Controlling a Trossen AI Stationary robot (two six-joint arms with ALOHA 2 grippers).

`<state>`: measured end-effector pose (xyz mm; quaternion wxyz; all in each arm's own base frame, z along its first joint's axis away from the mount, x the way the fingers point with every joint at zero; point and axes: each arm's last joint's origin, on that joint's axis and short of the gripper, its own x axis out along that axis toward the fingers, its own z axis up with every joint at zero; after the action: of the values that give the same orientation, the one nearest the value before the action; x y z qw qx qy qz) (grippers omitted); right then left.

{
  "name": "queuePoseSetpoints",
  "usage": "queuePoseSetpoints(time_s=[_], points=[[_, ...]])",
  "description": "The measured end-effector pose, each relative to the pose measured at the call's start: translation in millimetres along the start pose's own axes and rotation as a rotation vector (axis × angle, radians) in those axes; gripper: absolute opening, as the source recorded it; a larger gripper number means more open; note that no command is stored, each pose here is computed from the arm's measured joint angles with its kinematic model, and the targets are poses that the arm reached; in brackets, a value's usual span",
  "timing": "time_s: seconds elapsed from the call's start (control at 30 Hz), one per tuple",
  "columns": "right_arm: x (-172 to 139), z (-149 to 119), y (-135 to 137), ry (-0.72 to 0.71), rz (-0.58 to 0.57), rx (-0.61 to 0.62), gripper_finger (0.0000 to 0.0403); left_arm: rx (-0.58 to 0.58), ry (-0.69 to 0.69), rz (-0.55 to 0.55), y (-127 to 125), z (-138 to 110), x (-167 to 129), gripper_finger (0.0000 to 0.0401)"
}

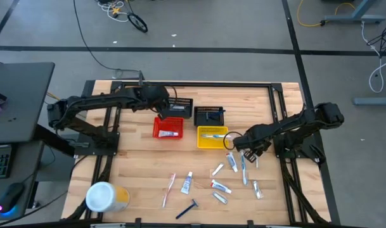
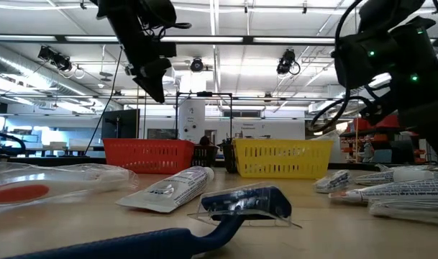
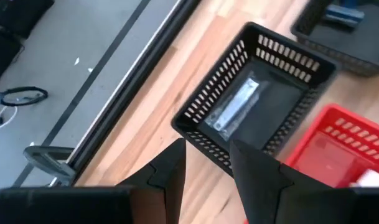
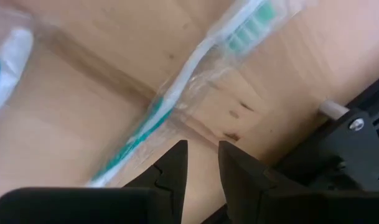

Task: Pick & Place Travel size toiletries
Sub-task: Put the green toothbrush into the yellow bin

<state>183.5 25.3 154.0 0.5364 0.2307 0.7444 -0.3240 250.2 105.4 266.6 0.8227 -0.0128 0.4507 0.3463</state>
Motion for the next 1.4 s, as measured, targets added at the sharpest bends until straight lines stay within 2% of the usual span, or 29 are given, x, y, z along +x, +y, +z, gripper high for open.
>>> queuePoseSetpoints(time_s=[0.3,0.47,0.63,0.8,0.9,1.1,1.27,1.4], points=[[0,13,-9,0.037,0.038,0.023,0.0101,-0.002,-0.094,-0.078,12,11,5,0.0132],[-1,15,-11,0.042,0.052,0.073,0.0103,0.025,-0.112,-0.067,17,13,7,0.0132],[-1,15,-7,0.094,0.123,0.149,0.0103,0.015,-0.110,-0.063,19,13,8,0.0132],[-1,13,-8,0.100,0.093,0.169,0.0104,0.026,-0.115,-0.063,19,14,8,0.0132],[-2,13,-9,0.129,0.126,0.197,0.0104,0.021,-0.114,-0.063,19,14,8,0.0132],[-4,14,-8,0.081,0.133,0.269,0.0104,0.008,-0.113,-0.073,19,14,8,0.0132],[-5,19,-3,0.025,0.194,0.280,0.0104,0.008,-0.115,-0.108,18,14,8,0.0132],[-5,20,-2,0.021,0.195,0.300,0.0104,0.008,-0.116,-0.115,17,14,8,0.0132]])
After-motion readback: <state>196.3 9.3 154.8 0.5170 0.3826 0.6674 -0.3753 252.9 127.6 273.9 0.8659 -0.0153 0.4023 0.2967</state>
